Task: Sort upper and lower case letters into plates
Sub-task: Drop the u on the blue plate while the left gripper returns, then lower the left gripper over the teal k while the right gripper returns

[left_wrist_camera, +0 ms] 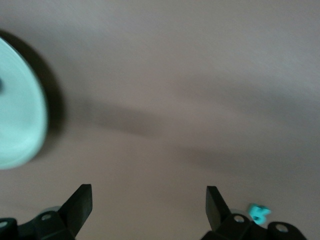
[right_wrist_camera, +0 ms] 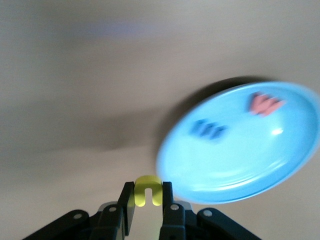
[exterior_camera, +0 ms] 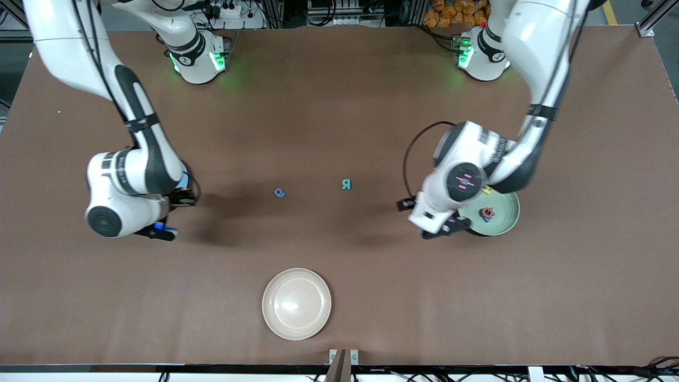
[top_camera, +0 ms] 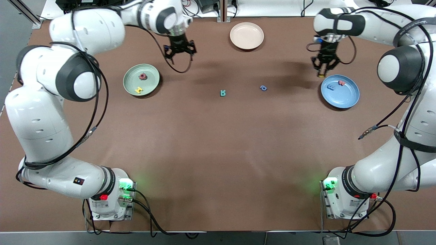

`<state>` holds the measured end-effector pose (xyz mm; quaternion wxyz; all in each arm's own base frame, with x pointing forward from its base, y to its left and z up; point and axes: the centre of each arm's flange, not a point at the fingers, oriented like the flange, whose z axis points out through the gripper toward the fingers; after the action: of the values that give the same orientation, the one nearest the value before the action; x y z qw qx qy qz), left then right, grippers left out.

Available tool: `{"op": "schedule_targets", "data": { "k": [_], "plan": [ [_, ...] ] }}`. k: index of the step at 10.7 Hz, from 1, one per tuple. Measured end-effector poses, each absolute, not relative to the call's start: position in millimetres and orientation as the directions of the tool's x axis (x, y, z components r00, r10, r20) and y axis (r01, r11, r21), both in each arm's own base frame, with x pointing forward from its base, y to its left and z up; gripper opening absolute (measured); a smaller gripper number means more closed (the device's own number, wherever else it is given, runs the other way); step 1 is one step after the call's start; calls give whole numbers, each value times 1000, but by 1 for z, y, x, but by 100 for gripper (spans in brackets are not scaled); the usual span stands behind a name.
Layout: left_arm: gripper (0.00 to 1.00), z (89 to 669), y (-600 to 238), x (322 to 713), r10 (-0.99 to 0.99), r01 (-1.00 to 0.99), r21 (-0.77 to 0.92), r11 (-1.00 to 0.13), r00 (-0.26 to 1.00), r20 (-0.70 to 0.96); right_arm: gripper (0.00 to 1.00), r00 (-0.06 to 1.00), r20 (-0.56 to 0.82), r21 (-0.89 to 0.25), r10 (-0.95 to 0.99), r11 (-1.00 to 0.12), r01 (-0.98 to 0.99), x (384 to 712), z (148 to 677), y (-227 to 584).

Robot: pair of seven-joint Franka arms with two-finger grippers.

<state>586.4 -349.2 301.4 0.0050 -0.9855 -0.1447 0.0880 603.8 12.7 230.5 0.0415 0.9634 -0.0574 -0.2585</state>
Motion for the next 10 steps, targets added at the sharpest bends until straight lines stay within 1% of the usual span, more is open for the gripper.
{"op": "schedule_targets", "data": {
  "k": [2,3,4,5,6,7,9,10],
  "plan": [
    [100,292,-410,556,330,332,-11,-943,934,-138,26,849,-527,59,-31,-998,0,597,217,-56],
    [100,285,-431,545,332,335,9,-942,935,-123,26,841,-541,56,-12,-998,22,593,209,-70],
    [100,280,-445,539,317,322,29,-946,943,-105,34,836,-548,58,3,-997,42,590,202,-70],
    [100,276,-453,536,292,295,40,-955,954,-71,36,836,-549,57,16,-997,57,589,196,-63],
    [100,272,-462,531,259,261,40,-964,965,-41,44,835,-549,54,27,-996,68,590,194,-57],
    [100,266,-471,524,236,237,37,-971,971,-32,59,835,-549,53,33,-996,74,590,194,-52],
    [100,252,-482,519,221,222,61,-973,975,-21,87,838,-545,35,35,-997,64,591,197,-46],
    [100,242,-486,515,215,216,66,-974,976,-23,99,842,-539,13,31,-999,45,593,200,-40]
  ]
}}
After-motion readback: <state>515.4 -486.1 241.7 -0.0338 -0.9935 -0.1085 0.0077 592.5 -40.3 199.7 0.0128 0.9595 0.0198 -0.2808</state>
